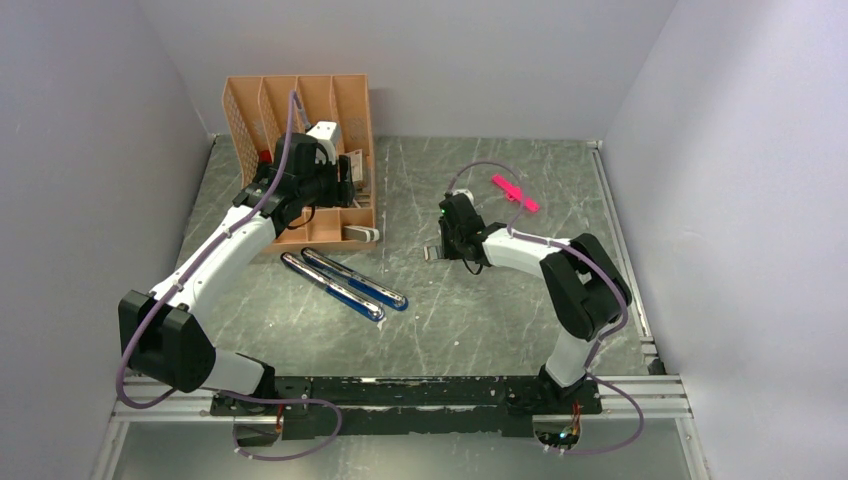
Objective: Load the staples into the stapler
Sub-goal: Pick up several staples from the staple box.
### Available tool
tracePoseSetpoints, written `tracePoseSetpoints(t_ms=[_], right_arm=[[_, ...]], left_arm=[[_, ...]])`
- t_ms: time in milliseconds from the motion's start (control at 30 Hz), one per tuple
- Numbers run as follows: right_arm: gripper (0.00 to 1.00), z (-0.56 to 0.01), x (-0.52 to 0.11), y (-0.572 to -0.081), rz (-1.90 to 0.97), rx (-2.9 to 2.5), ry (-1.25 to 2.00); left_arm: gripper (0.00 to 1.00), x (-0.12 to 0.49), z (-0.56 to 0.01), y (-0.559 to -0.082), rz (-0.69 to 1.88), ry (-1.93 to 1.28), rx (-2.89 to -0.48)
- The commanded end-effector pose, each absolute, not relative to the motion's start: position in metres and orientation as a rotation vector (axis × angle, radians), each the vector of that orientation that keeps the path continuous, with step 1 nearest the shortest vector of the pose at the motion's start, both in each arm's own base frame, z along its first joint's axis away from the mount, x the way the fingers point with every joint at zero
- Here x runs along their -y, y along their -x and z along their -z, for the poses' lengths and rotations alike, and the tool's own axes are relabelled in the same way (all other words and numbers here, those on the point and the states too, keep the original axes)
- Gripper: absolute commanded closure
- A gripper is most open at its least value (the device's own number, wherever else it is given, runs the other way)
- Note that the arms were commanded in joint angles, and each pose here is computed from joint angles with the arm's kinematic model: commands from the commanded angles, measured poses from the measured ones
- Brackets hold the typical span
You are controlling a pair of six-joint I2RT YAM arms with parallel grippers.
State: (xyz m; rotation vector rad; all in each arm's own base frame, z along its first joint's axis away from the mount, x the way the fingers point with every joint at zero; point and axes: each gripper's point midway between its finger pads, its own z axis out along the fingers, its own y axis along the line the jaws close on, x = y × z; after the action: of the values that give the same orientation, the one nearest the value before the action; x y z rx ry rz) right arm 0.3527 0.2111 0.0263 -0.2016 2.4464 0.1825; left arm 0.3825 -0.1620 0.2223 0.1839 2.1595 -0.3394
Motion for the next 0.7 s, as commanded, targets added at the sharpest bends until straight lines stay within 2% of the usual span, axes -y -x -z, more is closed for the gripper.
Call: tracePoseSetpoints(t_ms=[0, 433, 667], right_arm=[[0.71, -0.0247, -0.2153, -0.3574, -0.175, -2.447, 0.214], [0.71, -0.0208, -0.2193, -0.3622, -0.175, -2.452, 0.219], [0.77, -0.0190, -0.2195, -0.3613, -0.173, -2.456, 0.221]], left_arm=[[0.36, 0.1607, -0.2220, -0.3819, 0.349, -0.187, -2.168], [0.36, 0.1605, -0.2220, -0.3819, 0.348, -0.188, -2.168], [0.36, 0.1606, -0.2228, -0.3813, 0.349, -0.189, -2.167]])
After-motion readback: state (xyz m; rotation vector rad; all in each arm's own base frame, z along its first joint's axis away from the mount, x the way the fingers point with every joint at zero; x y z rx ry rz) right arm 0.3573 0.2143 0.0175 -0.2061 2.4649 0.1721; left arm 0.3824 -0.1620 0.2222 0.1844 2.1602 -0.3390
